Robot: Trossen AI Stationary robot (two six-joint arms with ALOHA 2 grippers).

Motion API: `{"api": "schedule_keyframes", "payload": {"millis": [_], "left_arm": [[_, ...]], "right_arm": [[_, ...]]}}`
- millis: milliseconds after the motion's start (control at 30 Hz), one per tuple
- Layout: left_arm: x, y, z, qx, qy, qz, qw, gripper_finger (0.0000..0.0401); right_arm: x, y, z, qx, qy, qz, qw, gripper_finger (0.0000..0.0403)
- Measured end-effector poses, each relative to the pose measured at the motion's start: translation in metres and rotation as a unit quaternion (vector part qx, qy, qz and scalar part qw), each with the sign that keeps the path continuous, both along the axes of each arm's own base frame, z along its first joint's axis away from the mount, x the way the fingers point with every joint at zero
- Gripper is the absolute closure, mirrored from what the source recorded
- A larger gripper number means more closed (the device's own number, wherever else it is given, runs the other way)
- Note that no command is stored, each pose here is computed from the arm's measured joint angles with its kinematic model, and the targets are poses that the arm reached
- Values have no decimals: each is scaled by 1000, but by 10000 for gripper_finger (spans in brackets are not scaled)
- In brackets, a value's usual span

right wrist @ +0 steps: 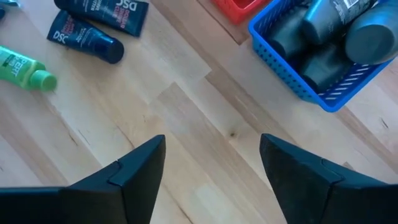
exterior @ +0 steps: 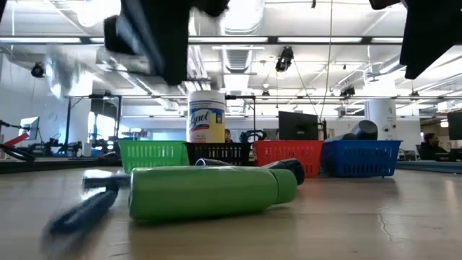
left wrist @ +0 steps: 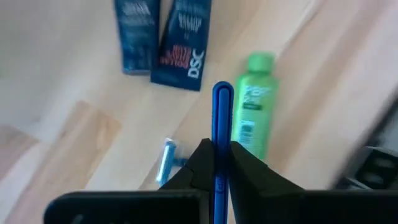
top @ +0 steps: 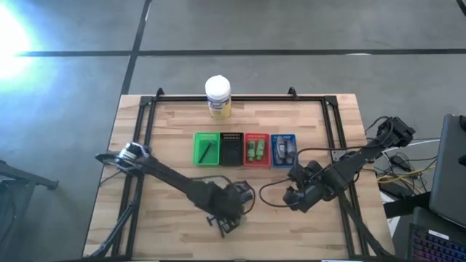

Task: Pick & Place Travel size toiletries
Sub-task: Put the blue razor into the green bin

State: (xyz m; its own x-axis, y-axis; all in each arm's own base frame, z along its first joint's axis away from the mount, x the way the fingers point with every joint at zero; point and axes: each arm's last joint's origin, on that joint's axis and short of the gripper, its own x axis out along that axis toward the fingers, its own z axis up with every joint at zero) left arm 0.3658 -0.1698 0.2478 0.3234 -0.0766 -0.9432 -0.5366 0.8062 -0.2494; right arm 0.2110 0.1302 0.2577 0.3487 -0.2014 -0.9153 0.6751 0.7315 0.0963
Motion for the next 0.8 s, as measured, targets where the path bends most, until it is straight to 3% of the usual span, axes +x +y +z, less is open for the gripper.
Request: {"api": "schedule_keyframes", "payload": {"millis": [100, 167, 267, 367, 500, 600, 800], "left_arm": [[-14, 16, 35, 9, -38, 30, 999, 377], [-24, 35, 53, 47, -49, 69, 995, 377], [-36, 77, 68, 118, -50, 150, 980, 376], [-42, 127, 74, 146, -56, 227, 961, 367], [-47, 182, 57, 149, -59, 292, 943, 364], [-54, 210, 32, 112, -41, 321, 940, 367], [-62, 225, -13, 77, -24, 356, 931, 362]], "right_arm": [[0, 0, 0, -6, -6, -2, 1000, 158], [0, -1, 1, -13, -12, -4, 1000, 161], [0, -2, 2, -20, -19, -10, 1000, 163], [1, -2, 2, -26, -28, -22, 999, 160], [1, -3, 2, -30, -41, -40, 998, 149], [1, -3, 2, -30, -49, -56, 997, 140], [1, -3, 3, -26, -54, -66, 996, 128]]}}
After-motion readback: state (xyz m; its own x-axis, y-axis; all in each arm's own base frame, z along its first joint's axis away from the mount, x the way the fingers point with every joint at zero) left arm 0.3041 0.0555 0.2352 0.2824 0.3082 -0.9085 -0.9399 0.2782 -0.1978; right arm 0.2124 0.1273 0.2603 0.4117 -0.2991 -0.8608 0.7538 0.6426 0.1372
